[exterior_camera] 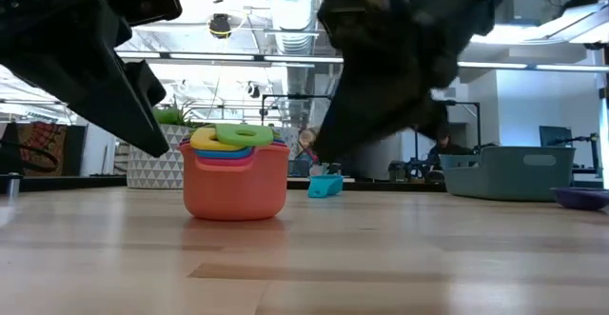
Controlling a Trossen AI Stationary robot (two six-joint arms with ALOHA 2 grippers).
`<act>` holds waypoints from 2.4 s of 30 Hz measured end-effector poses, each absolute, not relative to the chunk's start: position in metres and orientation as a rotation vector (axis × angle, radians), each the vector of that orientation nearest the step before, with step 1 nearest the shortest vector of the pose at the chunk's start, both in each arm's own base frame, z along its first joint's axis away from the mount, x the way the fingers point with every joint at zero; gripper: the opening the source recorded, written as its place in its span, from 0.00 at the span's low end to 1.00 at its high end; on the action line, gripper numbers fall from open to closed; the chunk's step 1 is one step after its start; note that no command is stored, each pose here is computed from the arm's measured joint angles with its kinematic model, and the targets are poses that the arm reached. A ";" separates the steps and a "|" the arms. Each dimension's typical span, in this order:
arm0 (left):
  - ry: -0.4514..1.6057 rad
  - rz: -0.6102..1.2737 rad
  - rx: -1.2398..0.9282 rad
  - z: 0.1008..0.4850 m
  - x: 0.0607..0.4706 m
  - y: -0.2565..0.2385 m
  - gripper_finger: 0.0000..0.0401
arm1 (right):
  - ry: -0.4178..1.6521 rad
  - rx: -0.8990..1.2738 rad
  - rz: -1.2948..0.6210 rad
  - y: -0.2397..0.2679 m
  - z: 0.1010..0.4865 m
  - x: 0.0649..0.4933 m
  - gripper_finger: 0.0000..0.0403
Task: Nest measuring cups in basket
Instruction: Stack the green measuring cup into the yellow measuring cup, then stack the light blue measuring cup into the green measuring cup
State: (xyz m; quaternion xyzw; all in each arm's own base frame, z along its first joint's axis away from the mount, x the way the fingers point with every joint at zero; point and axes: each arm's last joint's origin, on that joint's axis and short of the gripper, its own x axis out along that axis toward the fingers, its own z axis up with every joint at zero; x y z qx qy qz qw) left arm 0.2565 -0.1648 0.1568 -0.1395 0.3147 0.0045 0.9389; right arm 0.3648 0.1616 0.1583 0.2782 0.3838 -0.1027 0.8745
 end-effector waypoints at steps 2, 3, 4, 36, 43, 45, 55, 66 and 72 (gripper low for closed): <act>0.632 0.007 -0.289 0.158 0.257 -0.165 0.31 | 0.781 0.597 -0.205 0.160 0.159 0.368 0.14; 0.623 0.010 -0.284 0.158 0.258 -0.164 0.31 | 0.771 0.595 -0.203 0.160 0.161 0.369 0.14; 0.616 0.011 -0.282 0.159 0.259 -0.164 0.31 | 0.756 0.598 -0.199 0.159 0.162 0.371 0.14; 0.561 -0.055 -0.244 0.190 0.252 -0.155 0.31 | 0.795 0.524 -0.145 0.122 0.182 0.375 0.14; 0.559 0.072 -0.150 0.209 0.232 -0.141 0.31 | 0.802 0.456 -0.211 0.090 0.201 0.371 0.14; 0.559 0.135 -0.096 0.214 0.227 -0.134 0.31 | 0.800 0.462 -0.239 0.079 0.202 0.372 0.14; 0.487 0.281 -0.015 0.238 0.242 -0.070 0.31 | 0.943 0.357 -0.349 0.051 0.220 0.345 0.14; 0.380 0.398 -0.048 0.242 0.271 0.017 0.31 | 0.902 0.288 -0.587 0.072 0.211 0.284 0.14; 0.332 0.425 -0.104 0.236 0.289 0.064 0.31 | 0.766 0.546 -0.514 0.074 0.174 0.260 0.12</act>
